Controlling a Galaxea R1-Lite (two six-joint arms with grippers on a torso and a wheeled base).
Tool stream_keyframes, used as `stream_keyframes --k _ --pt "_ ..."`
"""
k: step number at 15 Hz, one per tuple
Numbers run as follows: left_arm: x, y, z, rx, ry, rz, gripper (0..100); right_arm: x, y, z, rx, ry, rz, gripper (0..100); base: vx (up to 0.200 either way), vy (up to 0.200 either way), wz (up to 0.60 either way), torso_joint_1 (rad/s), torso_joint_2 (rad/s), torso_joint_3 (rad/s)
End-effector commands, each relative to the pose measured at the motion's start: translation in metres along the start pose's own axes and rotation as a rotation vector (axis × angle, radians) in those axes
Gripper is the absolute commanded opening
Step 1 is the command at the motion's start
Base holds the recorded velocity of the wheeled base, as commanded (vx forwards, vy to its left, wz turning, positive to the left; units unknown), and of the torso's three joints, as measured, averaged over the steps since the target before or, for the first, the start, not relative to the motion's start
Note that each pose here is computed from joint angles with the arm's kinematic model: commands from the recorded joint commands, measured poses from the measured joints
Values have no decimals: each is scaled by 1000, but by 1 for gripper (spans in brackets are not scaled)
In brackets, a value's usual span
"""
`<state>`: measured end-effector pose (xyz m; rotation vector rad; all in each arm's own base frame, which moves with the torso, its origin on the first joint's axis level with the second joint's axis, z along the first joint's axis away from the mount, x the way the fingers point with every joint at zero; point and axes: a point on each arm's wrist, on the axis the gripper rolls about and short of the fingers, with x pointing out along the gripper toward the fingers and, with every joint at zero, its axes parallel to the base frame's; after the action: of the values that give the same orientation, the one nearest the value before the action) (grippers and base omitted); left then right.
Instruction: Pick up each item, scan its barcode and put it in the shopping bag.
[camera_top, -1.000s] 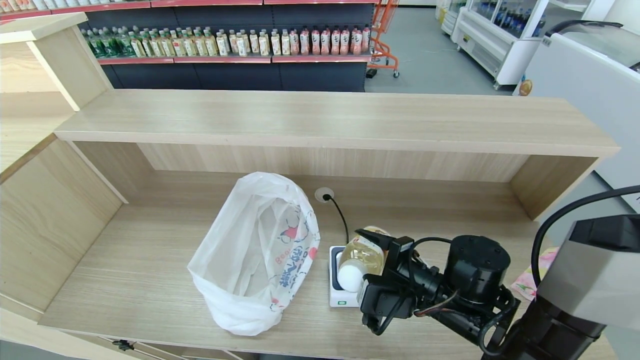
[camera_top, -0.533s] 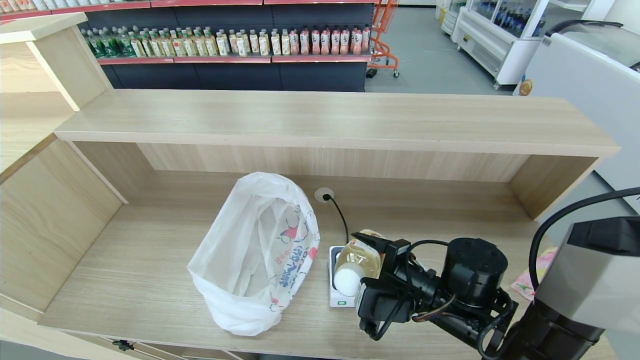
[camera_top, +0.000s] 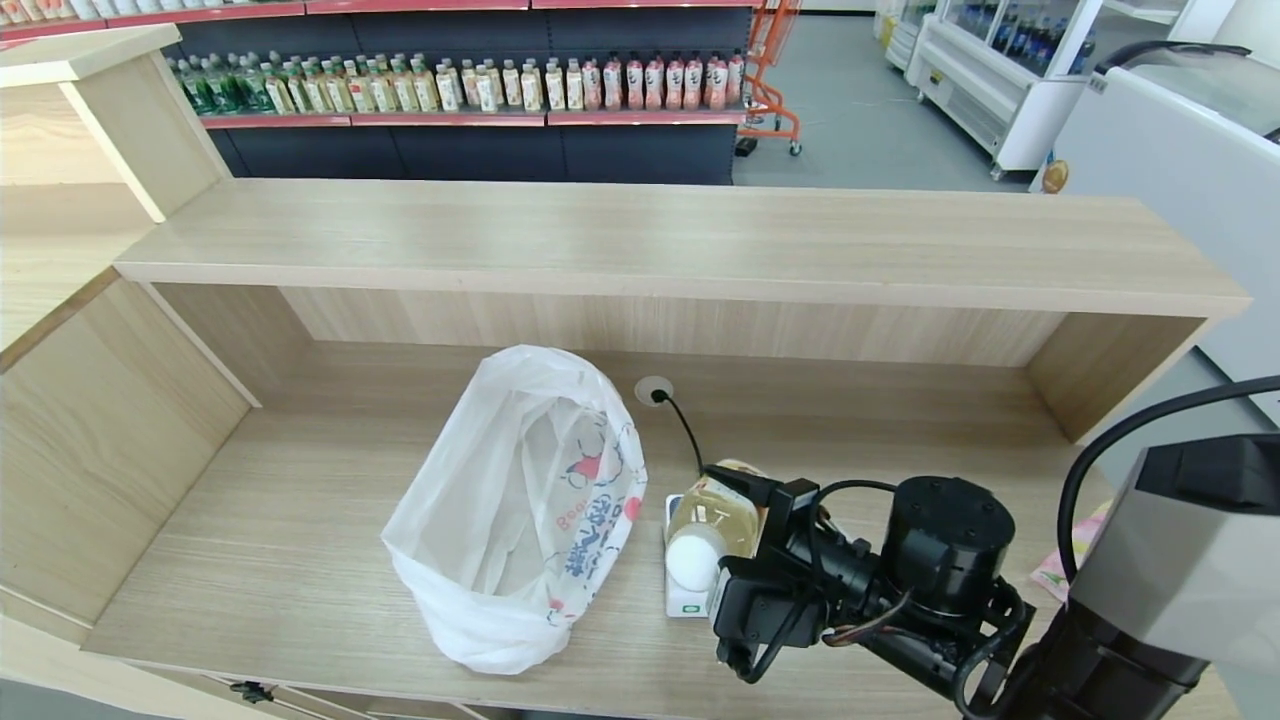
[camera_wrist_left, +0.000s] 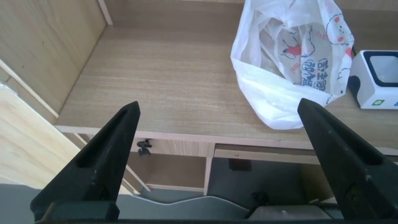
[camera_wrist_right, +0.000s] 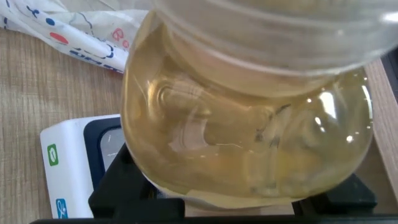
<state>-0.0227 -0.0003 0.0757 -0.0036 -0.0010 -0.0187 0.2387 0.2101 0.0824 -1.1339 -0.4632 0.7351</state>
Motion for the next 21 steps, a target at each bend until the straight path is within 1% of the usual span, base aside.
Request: stream_keyframes --k 1,10,14,17,21 --pt "0 0 0 -1 0 0 100 0 0 0 -1 2 0 0 0 0 0 0 0 0" --pt "0 0 0 4 0 0 100 0 0 0 1 2 0 0 0 0 0 0 0 0" --pt "0 0 0 2 0 0 100 2 -4 1 28 -2 -20 0 0 0 0 0 0 0" --pt "0 0 0 2 0 0 100 3 -1 -7 46 20 -9 0 0 0 0 0 0 0" --pt "0 0 0 1 0 0 100 4 1 -11 49 31 -2 0 0 0 0 0 0 0"
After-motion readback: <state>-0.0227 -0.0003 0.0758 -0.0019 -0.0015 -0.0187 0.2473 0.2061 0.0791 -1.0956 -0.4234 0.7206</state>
